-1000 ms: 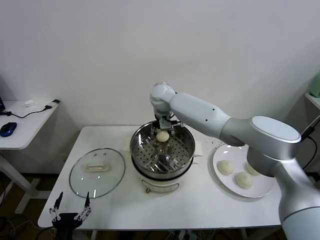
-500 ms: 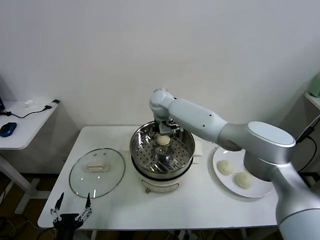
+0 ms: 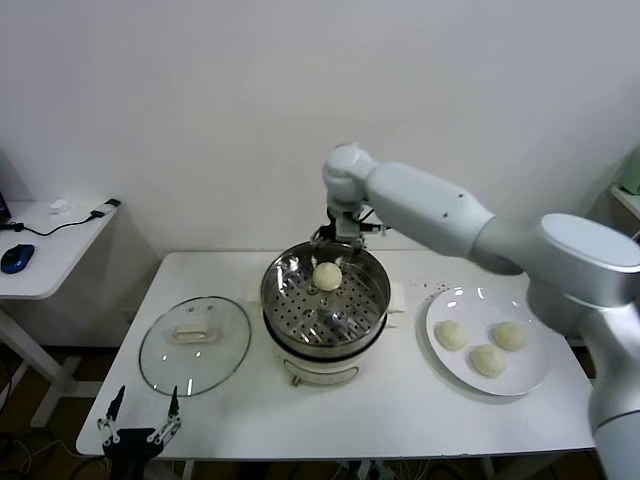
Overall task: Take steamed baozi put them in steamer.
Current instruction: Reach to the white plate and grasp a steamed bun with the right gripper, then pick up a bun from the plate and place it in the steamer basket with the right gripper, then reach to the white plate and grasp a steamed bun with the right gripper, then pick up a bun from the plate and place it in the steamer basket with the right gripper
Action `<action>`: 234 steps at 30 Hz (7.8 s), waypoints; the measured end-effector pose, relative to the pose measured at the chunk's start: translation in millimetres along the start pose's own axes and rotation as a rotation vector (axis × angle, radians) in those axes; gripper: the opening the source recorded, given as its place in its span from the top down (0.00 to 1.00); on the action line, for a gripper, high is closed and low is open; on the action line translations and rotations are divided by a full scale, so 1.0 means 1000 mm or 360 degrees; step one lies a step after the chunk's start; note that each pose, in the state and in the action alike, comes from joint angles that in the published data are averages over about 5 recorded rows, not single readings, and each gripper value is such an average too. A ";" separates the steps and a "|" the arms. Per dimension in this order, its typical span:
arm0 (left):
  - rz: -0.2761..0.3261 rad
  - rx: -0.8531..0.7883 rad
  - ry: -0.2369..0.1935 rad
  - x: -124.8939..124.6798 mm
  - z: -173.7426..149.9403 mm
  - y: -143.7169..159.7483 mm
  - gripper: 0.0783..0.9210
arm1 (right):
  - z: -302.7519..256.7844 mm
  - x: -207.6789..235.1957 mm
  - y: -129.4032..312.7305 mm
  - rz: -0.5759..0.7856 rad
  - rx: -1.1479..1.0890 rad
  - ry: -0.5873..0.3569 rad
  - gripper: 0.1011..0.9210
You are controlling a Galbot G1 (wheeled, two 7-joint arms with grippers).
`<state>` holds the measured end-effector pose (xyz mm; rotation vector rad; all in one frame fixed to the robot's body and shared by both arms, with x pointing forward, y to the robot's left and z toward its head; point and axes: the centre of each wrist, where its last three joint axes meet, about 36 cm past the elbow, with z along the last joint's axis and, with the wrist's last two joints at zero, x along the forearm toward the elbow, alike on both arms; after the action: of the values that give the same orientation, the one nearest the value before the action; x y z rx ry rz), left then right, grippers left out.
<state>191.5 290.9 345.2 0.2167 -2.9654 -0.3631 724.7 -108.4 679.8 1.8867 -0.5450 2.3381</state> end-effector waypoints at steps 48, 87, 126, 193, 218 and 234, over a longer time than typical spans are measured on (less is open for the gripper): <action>0.0010 -0.0009 0.0053 0.010 0.007 -0.005 0.12 | -0.009 -0.158 0.307 -0.0338 -0.2082 -0.0099 0.12; 0.0048 -0.0046 0.0035 0.015 0.002 -0.009 0.12 | 0.049 -0.052 0.252 -0.0129 -0.2102 -0.0107 0.39; 0.0088 -0.0087 -0.0011 0.014 0.003 -0.005 0.12 | -0.071 -0.065 -0.063 -0.0119 -0.1709 -0.0355 0.38; 0.0023 -0.0076 -0.0006 0.010 -0.005 -0.014 0.12 | -0.030 -0.069 0.357 -0.0294 -0.2049 -0.0133 0.12; 0.0031 -0.0100 0.0024 0.013 0.002 -0.017 0.12 | -0.048 -0.149 0.381 -0.0388 -0.2072 -0.0085 0.19; 0.0038 -0.0105 0.0031 0.016 0.003 -0.017 0.12 | -0.044 -0.145 0.384 -0.0395 -0.2078 -0.0095 0.40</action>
<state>177.2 272.8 340.2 0.1763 -2.9283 -0.4526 607.5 -430.3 448.5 1.2151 -1.2957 1.1452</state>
